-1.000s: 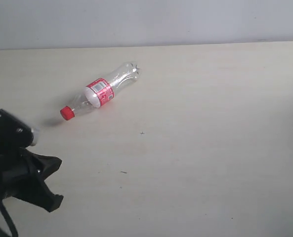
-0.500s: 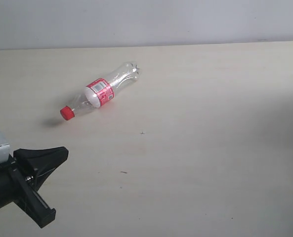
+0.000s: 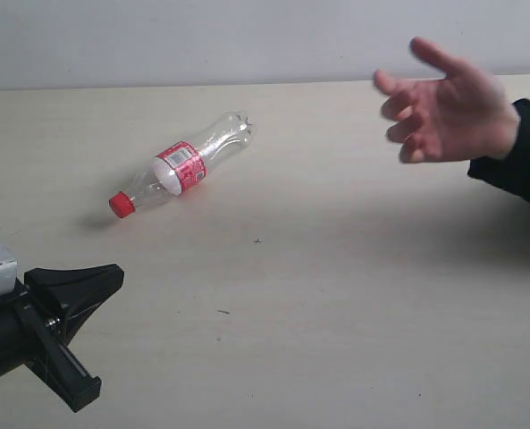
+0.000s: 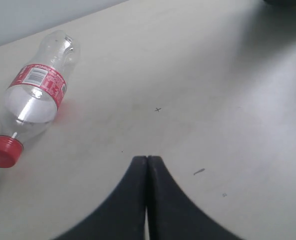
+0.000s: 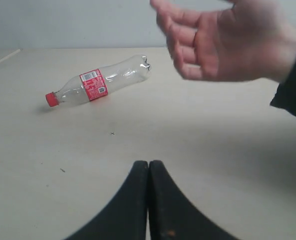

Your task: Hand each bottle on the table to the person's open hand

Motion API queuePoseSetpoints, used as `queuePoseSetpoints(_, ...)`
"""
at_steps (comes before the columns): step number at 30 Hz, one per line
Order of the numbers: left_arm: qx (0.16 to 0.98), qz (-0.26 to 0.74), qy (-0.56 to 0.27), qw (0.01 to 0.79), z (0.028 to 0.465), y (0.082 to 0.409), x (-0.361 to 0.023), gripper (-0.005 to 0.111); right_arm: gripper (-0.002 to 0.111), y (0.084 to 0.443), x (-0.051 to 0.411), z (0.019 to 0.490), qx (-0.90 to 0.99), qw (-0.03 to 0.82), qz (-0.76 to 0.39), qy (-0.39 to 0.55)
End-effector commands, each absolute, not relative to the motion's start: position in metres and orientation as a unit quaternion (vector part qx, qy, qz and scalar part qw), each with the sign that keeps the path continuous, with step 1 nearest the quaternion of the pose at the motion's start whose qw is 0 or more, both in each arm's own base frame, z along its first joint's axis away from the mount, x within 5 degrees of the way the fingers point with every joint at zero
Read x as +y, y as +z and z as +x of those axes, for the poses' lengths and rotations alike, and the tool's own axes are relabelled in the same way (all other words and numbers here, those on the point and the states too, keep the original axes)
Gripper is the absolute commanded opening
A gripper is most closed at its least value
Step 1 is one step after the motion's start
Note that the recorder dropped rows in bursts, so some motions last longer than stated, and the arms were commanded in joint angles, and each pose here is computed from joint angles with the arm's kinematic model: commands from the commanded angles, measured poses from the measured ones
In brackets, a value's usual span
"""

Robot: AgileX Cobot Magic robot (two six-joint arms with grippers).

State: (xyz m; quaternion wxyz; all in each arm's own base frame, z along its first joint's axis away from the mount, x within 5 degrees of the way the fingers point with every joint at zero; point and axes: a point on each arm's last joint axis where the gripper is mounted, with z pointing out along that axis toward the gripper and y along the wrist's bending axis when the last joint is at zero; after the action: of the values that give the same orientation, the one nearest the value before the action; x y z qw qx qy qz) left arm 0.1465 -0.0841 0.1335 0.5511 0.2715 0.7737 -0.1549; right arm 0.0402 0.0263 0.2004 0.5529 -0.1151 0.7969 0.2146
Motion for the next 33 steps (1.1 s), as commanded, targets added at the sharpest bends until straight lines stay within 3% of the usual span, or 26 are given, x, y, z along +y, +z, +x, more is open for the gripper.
queuePoseSetpoints(1,0.774,0.269,-0.153,0.553,0.145,0.134,-0.083,0.000,0.000,0.200,0.026,0.040,0.794,0.557,-0.115,0.215)
queuePoseSetpoints(20,0.771,0.266,-0.155,0.557,0.146,0.135,-0.083,0.000,0.000,0.200,0.026,0.040,0.794,0.557,-0.115,0.215)
queuePoseSetpoints(23,0.779,0.229,-0.168,0.560,0.149,0.137,-0.082,0.000,0.000,0.200,0.026,0.040,0.794,0.557,-0.115,0.215)
queuePoseSetpoints(28,0.762,0.154,-0.204,0.596,0.189,0.162,-0.096,0.000,0.000,0.200,0.026,0.040,0.794,0.557,-0.115,0.215)
queuePoseSetpoints(30,0.759,0.160,-0.182,0.604,0.218,0.179,-0.106,0.000,0.000,0.200,0.026,0.040,0.794,0.557,-0.115,0.215)
queuePoseSetpoints(33,0.791,0.204,-0.082,0.571,0.260,0.213,-0.115,0.000,0.000,0.200,0.026,0.040,0.794,0.557,-0.115,0.215)
